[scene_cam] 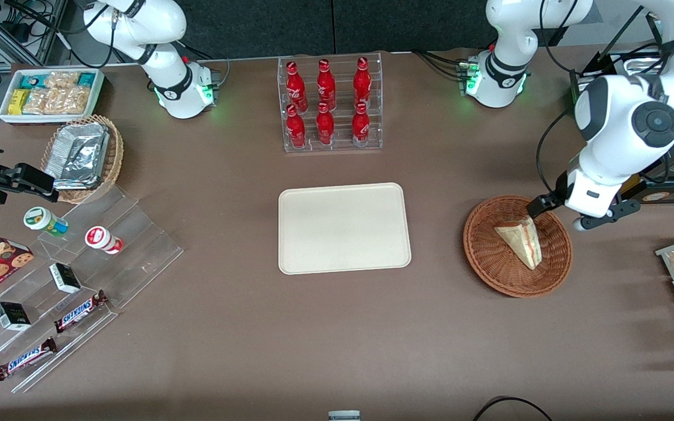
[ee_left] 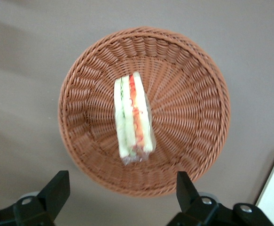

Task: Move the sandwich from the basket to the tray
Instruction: 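Lower the open left gripper over the sandwich in the wicker basket, then close the left gripper on the wrapped sandwich and lift it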

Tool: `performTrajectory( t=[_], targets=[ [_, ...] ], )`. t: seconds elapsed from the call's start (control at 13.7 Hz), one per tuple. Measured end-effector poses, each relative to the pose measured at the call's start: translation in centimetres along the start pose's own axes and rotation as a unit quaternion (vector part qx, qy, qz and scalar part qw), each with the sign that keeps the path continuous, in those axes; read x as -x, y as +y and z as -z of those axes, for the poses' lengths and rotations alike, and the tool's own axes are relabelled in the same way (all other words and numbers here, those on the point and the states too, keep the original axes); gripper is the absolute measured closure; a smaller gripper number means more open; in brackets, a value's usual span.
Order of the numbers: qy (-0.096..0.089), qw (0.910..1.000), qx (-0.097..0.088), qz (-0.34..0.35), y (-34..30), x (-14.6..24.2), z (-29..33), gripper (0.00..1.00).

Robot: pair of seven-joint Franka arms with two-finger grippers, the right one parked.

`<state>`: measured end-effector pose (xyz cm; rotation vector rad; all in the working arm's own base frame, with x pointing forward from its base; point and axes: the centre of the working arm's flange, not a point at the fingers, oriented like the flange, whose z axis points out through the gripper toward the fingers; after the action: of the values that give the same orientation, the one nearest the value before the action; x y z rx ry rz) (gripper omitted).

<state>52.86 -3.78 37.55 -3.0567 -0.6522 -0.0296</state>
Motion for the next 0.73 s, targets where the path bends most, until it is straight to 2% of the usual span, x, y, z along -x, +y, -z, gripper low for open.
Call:
performTrajectory(
  t=[0.44,0.73],
  targets=[
    [0.011,0.9972,0.013,0.073,0.5,-0.5,-6.2,0.00],
    [-0.004,0.9970,0.006,0.077,0.6,-0.5,-9.5,0.00]
  ],
)
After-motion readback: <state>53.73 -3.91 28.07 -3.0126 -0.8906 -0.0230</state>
